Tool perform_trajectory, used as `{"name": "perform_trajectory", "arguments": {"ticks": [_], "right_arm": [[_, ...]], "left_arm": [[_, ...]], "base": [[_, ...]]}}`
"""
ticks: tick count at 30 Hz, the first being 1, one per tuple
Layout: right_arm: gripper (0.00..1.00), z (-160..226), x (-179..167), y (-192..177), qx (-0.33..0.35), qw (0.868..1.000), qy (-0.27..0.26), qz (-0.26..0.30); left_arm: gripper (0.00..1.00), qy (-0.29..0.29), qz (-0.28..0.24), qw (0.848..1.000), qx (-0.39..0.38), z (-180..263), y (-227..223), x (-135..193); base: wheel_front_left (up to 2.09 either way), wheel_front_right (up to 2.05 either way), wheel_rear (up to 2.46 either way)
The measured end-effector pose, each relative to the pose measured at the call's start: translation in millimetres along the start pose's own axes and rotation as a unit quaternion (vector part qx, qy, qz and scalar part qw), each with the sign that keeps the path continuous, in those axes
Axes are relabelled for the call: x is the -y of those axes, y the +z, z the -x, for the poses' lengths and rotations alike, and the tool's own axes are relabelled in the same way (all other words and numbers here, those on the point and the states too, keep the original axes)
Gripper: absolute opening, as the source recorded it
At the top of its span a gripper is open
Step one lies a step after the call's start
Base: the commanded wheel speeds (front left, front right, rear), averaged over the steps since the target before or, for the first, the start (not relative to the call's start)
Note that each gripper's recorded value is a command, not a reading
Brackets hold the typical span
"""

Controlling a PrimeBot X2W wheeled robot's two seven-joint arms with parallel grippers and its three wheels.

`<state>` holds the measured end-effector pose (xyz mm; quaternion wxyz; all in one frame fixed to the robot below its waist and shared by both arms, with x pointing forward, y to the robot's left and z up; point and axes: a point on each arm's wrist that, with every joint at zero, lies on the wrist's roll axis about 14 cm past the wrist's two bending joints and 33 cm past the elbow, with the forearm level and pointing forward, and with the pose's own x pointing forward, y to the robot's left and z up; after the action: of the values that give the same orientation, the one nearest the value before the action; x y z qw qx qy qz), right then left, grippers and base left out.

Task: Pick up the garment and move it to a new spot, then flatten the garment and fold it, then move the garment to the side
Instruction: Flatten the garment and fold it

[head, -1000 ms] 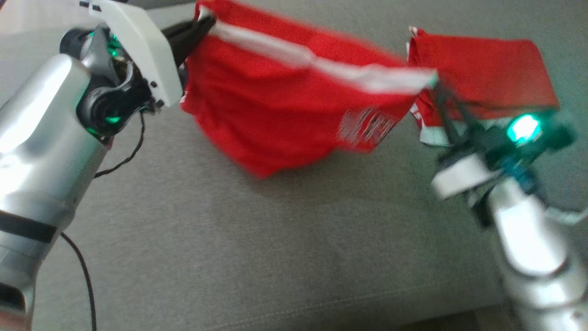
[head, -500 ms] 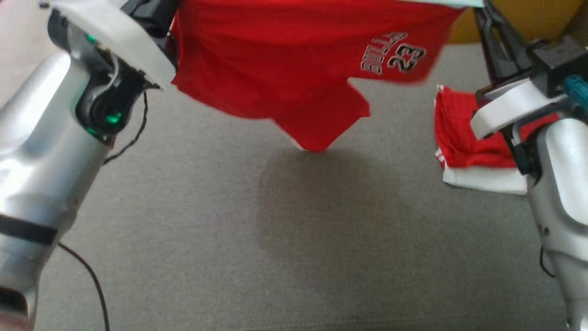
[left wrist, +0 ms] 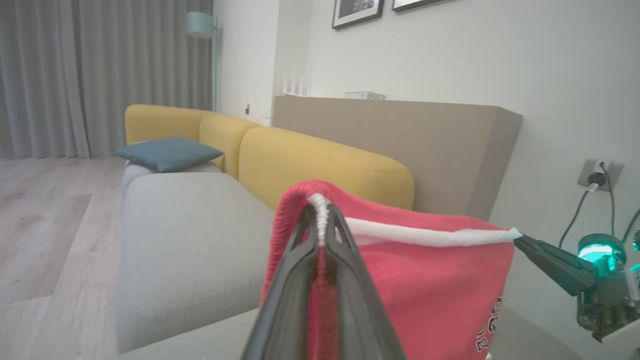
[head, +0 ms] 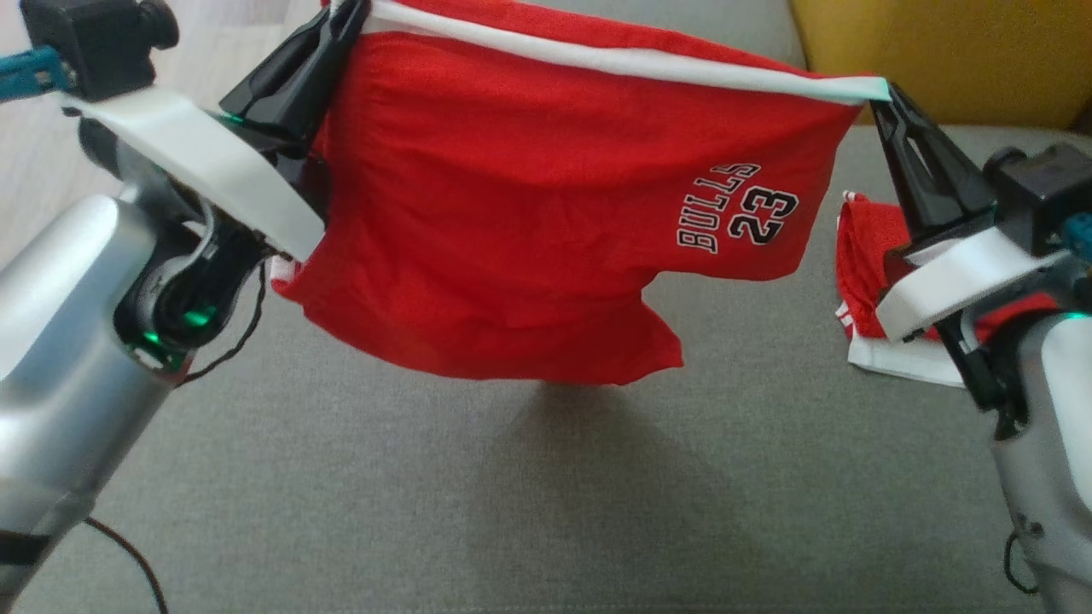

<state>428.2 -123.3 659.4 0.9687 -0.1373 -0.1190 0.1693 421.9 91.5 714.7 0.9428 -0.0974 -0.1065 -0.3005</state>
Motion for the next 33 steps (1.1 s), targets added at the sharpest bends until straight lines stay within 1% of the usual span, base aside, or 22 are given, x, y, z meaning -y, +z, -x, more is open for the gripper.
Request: {"name": "perform_trajectory", "arguments": {"ticks": [3,5,9,10,13,15,17,19,21,23,26,28,30,33], "right_arm": [[0.0,-9.8,-0.8,-8.0,-0.023,1.0,0.006,0.006],[0.0,-25.2,0.7,-10.1,-0.031,0.999,0.011,0.006],[0.0,-77.5,14.4,-2.9,-0.027,0.999,0.017,0.032],[0.0,-77.5,14.4,-2.9,-0.027,0.999,0.017,0.032],[0.0,-121.8,28.5,-1.4,-0.03,0.998,0.016,0.062],[0.0,-149.9,46.0,2.3,-0.023,0.997,0.001,0.08],[0.0,-176.6,62.9,8.1,-0.007,0.995,-0.016,0.098],[0.0,-198.0,76.3,11.8,0.014,0.994,-0.035,0.101],[0.0,-213.7,85.0,7.9,0.029,0.993,-0.048,0.102],[0.0,-224.4,85.9,-9.8,0.028,0.994,-0.053,0.097],[0.0,-231.6,75.0,-57.2,-0.008,0.996,-0.045,0.078],[0.0,-232.1,67.9,-87.0,-0.035,0.996,-0.038,0.069],[0.0,-230.4,63.2,-109.8,-0.052,0.997,-0.039,0.049],[0.0,-220.8,49.8,-150.7,-0.09,0.995,-0.03,0.031]], "left_arm": [[0.0,0.009,0.003,1.0,-0.024,-4.8,-12.8,-10.2],[0.0,0.019,0.001,0.999,-0.039,-13.7,-22.1,-23.2],[0.0,0.049,-0.024,0.997,-0.048,-44.9,-25.6,-64.9],[0.0,0.049,-0.024,0.997,-0.048,-44.9,-25.6,-64.9],[0.0,0.064,-0.053,0.995,-0.045,-75.8,-27.0,-95.0],[0.0,0.071,-0.074,0.994,-0.029,-99.4,-23.8,-111.4],[0.0,0.08,-0.079,0.994,0.007,-124.2,-14.0,-125.6],[0.0,0.083,-0.082,0.992,0.042,-145.2,-7.4,-135.0],[0.0,0.088,-0.079,0.991,0.071,-159.9,-7.0,-145.6],[0.0,0.098,-0.062,0.99,0.08,-169.2,-18.4,-156.7],[0.0,0.109,-0.03,0.991,0.066,-174.4,-52.3,-169.1],[0.0,0.113,-0.01,0.992,0.048,-174.2,-75.6,-174.0],[0.0,0.123,0.021,0.992,0.036,-169.9,-96.1,-176.4],[0.0,0.132,0.035,0.991,0.008,-156.2,-127.2,-178.3]], "base": [[0.0,0.0,0.0],[0.0,0.0,0.0],[0.0,0.0,0.0],[0.0,0.0,0.0],[0.0,0.0,0.0],[0.0,0.0,0.0],[0.0,0.0,0.0],[0.0,0.0,0.0],[0.0,0.0,0.0],[0.0,0.0,0.0],[0.0,0.0,0.0],[0.0,0.0,0.0],[0.0,0.0,0.0],[0.0,0.0,0.0]]}}
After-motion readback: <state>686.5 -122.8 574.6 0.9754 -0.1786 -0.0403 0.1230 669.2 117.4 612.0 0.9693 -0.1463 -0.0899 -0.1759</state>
